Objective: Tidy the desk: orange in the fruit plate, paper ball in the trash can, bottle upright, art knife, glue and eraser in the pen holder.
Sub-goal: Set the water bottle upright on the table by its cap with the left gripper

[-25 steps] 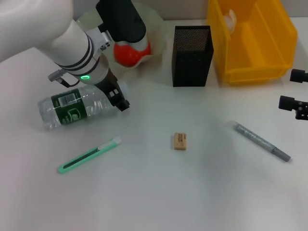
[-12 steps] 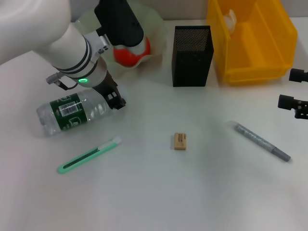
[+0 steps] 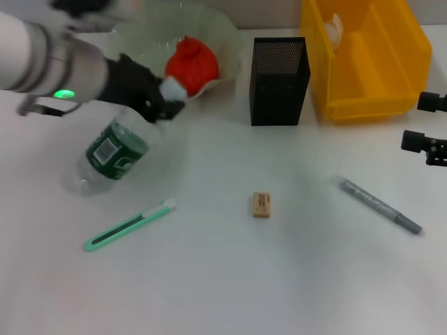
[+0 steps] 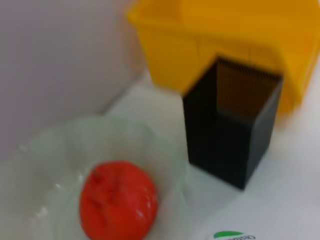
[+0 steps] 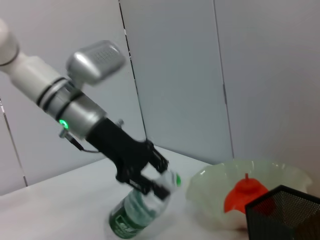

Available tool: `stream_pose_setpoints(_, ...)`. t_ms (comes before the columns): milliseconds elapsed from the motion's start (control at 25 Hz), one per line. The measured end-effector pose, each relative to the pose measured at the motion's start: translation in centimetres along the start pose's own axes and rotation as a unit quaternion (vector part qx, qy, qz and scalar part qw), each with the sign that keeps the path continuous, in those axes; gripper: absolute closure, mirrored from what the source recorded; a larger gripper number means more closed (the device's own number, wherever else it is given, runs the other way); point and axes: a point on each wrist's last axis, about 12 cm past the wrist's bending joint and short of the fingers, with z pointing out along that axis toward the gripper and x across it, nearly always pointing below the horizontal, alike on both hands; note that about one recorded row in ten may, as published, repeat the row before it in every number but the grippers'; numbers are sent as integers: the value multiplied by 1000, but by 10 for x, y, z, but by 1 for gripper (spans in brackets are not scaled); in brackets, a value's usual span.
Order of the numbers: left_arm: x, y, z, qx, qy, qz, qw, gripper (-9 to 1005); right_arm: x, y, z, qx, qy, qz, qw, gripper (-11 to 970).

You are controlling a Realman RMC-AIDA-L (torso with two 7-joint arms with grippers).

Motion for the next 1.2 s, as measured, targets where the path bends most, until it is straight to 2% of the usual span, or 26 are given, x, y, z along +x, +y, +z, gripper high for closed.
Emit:
stream_pose_setpoints(40,4,3,-10,-1,-22,-15,1000,551,0,0,0,0,0,0,1000,124)
stream_pose_setpoints(200,4,3,-10,-1,-22,-15,1000,552,-6,-2,6,-8,-1,-2,1000,124)
stream_pose_setpoints(240,24,11,-37,-6,-84,-63,994,552,-7,-3,7,-10,-2,-3,1000,124)
stream_pose_setpoints(280,24,11,-37,-6,-84,-63,994,552,-8,-3,8,-11,-2,-4,1000,124)
stream_pose_setpoints(320,40,14,-51,-6,-129,-95,987,553,-10,-4,10,-13,-3,-5,1000,124)
stream_pose_setpoints(360,40,14,-51,-6,-129,-95,987,553,-11,-4,11,-14,-3,-5,1000,124)
stream_pose_setpoints(400,53,17,-60,-8,-159,-117,980,553,-12,-4,12,-15,-4,-6,1000,124)
stream_pose_setpoints(440,53,17,-60,-8,-159,-117,980,552,-13,-5,13,-16,-4,-6,1000,124)
stream_pose_setpoints(520,67,14,-63,5,-197,-139,971,551,-15,-5,14,-18,-5,-6,1000,124)
stream_pose_setpoints(640,78,12,-58,23,-222,-162,961,550,-17,-6,16,-20,-6,-7,1000,124)
stream_pose_setpoints(1200,97,19,-46,11,-245,-176,953,543,-17,-6,17,-22,-5,-6,1000,125)
